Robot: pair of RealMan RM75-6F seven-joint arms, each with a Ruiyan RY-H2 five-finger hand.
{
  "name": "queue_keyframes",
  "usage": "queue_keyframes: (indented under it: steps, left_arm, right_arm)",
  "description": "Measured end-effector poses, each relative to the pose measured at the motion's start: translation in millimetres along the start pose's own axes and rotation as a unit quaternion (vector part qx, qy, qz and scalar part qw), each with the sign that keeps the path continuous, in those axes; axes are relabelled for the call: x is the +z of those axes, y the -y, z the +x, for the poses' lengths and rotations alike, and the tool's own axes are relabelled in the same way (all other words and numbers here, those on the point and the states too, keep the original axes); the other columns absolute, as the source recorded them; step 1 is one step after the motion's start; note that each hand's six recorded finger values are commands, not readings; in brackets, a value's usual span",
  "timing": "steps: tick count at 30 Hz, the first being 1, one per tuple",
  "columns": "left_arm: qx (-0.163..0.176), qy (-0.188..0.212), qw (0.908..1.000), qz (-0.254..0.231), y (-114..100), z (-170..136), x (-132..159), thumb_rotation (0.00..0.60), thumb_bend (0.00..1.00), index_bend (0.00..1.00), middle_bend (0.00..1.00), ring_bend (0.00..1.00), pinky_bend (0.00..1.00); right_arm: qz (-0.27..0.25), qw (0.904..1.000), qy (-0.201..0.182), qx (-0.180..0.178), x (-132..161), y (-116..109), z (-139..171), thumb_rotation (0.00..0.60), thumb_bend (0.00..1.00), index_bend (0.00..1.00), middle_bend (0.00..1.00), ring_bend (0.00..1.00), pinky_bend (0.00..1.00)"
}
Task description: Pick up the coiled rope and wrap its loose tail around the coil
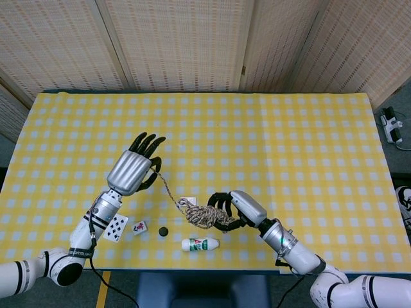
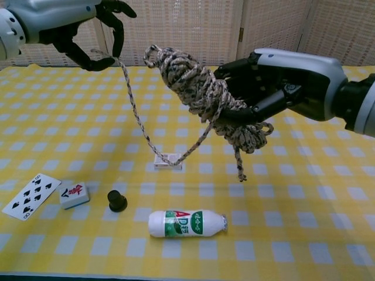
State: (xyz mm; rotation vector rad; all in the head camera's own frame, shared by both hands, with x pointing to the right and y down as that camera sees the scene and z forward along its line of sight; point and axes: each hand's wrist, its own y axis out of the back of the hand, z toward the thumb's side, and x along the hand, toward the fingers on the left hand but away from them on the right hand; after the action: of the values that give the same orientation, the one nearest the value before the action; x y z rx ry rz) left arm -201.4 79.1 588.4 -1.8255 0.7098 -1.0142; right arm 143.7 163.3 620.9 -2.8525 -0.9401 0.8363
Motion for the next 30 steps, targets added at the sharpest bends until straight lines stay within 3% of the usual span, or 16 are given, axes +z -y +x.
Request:
queue_keyframes:
  steps: [7,21,26,30]
  left_arm:
    - [0.015,0.033,0.9986,-0.040,-8.0,4.2,36.1,0.600,0.50,0.61,0.11,0.03,0.00]
    - [0.018,0.078,0.9956,-0.050,-9.4,7.5,77.6,0.600,0.50,0.61,0.11,0.03,0.00]
    - [0.015,0.089,0.9939,-0.063,-8.5,1.7,85.0,0.600,0.50,0.61,0.11,0.03,0.00]
    - [0.012,0.097,0.9919,-0.081,-7.0,-5.9,88.3,0.600,0.50,0.61,0.11,0.03,0.00]
  right_arm:
    - [-0.013,0.9991,0.030,0.027,-1.9,20.1,-9.9,0.600,0.68,0.78,0.67,0.76,0.67]
    - [-0.067,0.9925,0.079,0.064,-6.3,50.9,-32.3,0.600,0.68,0.79,0.68,0.76,0.67]
    - [-0.111,0.9883,0.095,0.044,-7.2,54.6,-44.6,0.600,0.68,0.80,0.69,0.77,0.68]
    - [-0.158,0.9825,0.099,-0.005,-5.8,48.5,-55.5,0.600,0.68,0.80,0.69,0.77,0.69]
